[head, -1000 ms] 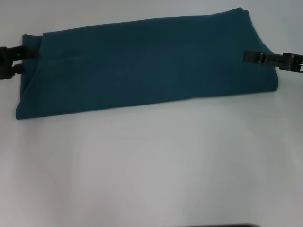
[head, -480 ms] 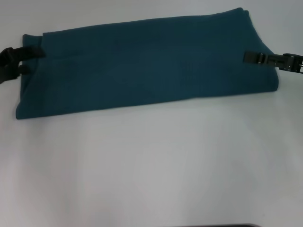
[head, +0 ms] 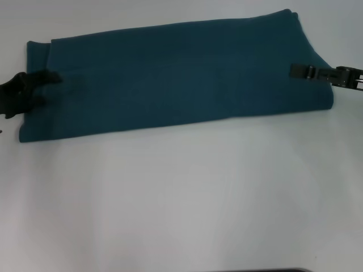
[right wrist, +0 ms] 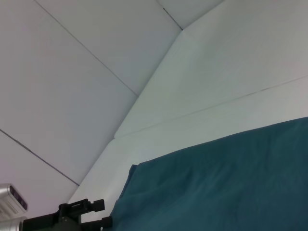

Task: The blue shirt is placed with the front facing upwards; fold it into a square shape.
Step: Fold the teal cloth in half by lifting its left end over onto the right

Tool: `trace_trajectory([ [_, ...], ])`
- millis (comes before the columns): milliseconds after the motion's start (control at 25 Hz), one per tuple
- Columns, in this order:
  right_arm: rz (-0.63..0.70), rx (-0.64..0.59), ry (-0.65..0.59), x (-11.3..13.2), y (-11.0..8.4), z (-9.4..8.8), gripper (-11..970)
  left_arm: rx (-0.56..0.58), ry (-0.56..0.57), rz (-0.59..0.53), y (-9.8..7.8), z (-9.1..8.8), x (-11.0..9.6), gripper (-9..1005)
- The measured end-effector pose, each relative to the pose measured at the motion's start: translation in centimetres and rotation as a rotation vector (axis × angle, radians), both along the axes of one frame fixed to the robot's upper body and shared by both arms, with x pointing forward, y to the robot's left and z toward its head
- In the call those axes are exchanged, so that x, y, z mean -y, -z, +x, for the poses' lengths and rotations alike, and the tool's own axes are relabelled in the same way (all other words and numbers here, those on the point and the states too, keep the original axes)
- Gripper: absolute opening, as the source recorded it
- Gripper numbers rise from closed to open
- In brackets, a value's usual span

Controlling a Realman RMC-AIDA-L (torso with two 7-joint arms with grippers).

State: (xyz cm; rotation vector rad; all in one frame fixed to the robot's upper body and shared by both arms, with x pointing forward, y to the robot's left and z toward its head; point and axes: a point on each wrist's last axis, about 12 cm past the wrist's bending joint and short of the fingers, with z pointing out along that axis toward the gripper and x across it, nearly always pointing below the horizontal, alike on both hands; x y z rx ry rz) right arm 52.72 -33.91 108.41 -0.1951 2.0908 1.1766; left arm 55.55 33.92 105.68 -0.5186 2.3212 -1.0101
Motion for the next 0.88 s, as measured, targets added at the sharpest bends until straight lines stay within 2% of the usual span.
trace_trajectory([
  [160, 0.001, -0.006, 0.006, 0.1, 0.1, -0.2, 869, 0.007, -0.033, 0.031, 0.4, 0.1, -0.1, 794],
  [320, 0.006, -0.013, 0.006, 0.1, 0.3, -0.3, 869, 0.008, -0.02, 0.02, 0.3, 0.1, 0.1, 794],
  [520, 0.007, -0.006, 0.004, 0.1, 0.1, -0.1, 869, 0.037, 0.002, 0.004, -1.1, 0.4, -0.4, 793],
  [720, 0.003, -0.004, -0.001, 0.1, 0.0, 0.0, 869, 0.058, 0.033, 0.095, -2.4, 1.2, -2.0, 793],
  [880, 0.002, -0.004, -0.002, 0.0, 0.0, 0.0, 869, 0.064, 0.035, 0.191, -2.5, 1.7, -2.5, 793],
])
